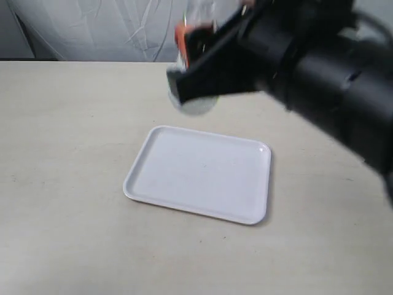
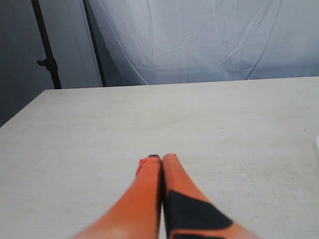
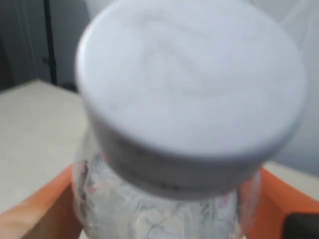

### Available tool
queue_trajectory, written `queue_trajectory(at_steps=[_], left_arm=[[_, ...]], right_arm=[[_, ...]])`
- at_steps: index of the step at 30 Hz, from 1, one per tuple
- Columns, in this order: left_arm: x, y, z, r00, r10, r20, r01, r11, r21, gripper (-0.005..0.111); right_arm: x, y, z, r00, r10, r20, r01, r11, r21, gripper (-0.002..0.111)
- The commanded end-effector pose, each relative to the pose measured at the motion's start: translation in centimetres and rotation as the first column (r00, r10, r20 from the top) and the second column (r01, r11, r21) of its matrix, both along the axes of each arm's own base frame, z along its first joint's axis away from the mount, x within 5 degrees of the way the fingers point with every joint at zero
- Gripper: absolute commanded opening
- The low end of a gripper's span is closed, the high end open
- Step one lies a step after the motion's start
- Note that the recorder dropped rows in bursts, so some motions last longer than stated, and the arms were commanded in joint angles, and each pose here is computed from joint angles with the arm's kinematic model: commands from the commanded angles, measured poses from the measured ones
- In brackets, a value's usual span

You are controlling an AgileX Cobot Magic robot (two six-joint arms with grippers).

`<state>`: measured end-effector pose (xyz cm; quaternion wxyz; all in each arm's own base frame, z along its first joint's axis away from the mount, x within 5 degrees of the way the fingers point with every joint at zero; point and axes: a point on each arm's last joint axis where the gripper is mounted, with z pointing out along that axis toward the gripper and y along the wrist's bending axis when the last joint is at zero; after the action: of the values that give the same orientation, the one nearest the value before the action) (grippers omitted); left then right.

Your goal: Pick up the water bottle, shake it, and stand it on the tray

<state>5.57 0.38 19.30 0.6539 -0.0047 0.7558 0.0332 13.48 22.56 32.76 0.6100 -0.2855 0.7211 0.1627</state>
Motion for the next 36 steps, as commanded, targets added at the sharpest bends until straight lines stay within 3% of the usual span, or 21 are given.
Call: queue_trajectory(at_steps=[1,3,7,9,12,16,18,21,24,26,27,28,29,30,31,33,34,35,36], left_arm=[[0.0,0.0,0.0,1.0,0.0,0.006,0.0,1.0,-0.003,0.0],[0.0,0.0,0.0,1.0,0.0,0.006,0.0,1.0,-0.003,0.0],[0.0,0.0,0.0,1.0,0.0,0.006,0.0,1.0,-0.003,0.0],[0.0,0.0,0.0,1.0,0.0,0.006,0.0,1.0,-0.003,0.0],[0.0,0.0,0.0,1.0,0.0,0.006,0.0,1.0,-0.003,0.0],[0.0,0.0,0.0,1.0,0.0,0.006,0.0,1.0,-0.003,0.0],[0.0,0.0,0.0,1.0,0.0,0.006,0.0,1.0,-0.003,0.0],[0.0,0.0,0.0,1.0,0.0,0.006,0.0,1.0,-0.003,0.0],[0.0,0.0,0.0,1.0,0.0,0.006,0.0,1.0,-0.003,0.0],[0.0,0.0,0.0,1.0,0.0,0.006,0.0,1.0,-0.003,0.0],[0.0,0.0,0.0,1.0,0.0,0.006,0.0,1.0,-0.003,0.0],[0.0,0.0,0.0,1.0,0.0,0.006,0.0,1.0,-0.003,0.0],[0.0,0.0,0.0,1.0,0.0,0.006,0.0,1.0,-0.003,0.0],[0.0,0.0,0.0,1.0,0.0,0.006,0.0,1.0,-0.003,0.0],[0.0,0.0,0.0,1.0,0.0,0.006,0.0,1.0,-0.003,0.0],[0.0,0.0,0.0,1.0,0.0,0.006,0.0,1.0,-0.003,0.0],[0.0,0.0,0.0,1.0,0.001,0.006,-0.001,1.0,-0.002,0.0],[0.0,0.0,0.0,1.0,0.001,0.006,-0.001,1.0,-0.002,0.0],[0.0,0.0,0.0,1.0,0.001,0.006,-0.001,1.0,0.0,0.0]], right_arm=[[0.6,1.1,-5.1,0.992,-0.051,-0.113,0.033,0.988,-0.152,-0.001],[0.0,1.2,-3.2,0.999,-0.032,-0.027,0.028,0.99,-0.138,-0.001],[-1.7,0.1,3.2,0.984,-0.012,0.175,0.01,1.0,0.017,-0.001],[-2.0,-0.5,4.2,0.98,-0.007,0.198,-0.004,0.999,0.053,-0.001],[-1.4,-0.5,2.2,0.991,-0.045,0.124,0.044,0.999,0.015,-0.001],[-0.3,0.6,-3.8,0.998,-0.068,0.015,0.07,0.987,-0.145,-0.001],[-0.3,0.9,-4.5,0.996,-0.085,-0.01,0.082,0.983,-0.162,-0.001],[-1.9,2.4,-3.8,0.994,0.081,-0.079,-0.087,0.994,-0.071,-0.001],[-3.7,4.1,-2.7,0.936,0.334,-0.111,-0.336,0.942,0.005,-0.001],[-3.9,4.3,-2.4,0.928,0.364,-0.079,-0.366,0.931,-0.011,-0.001],[-3.2,3.9,-2.4,0.954,0.295,-0.047,-0.296,0.955,-0.016,-0.001],[-2.1,3.0,-2.3,0.988,0.152,0.009,-0.152,0.988,-0.016,-0.001],[-0.8,1.4,-1.9,0.995,-0.074,0.065,0.074,0.997,-0.001,-0.001],[0.3,-0.5,-1.6,0.939,-0.324,0.115,0.324,0.946,0.024,-0.001],[0.7,-2.0,-1.3,0.857,-0.495,0.142,0.491,0.869,0.068,-0.001],[1.0,-2.6,-1.2,0.84,-0.533,0.104,0.525,0.846,0.095,-0.001],[0.8,-2.3,-1.1,0.88,-0.471,0.057,0.465,0.88,0.096,-0.001],[0.1,-0.7,-1.5,0.963,-0.267,-0.028,0.269,0.96,0.085,-0.001],[-0.7,0.6,-1.6,0.995,-0.088,-0.056,0.092,0.993,0.08,-0.001]])
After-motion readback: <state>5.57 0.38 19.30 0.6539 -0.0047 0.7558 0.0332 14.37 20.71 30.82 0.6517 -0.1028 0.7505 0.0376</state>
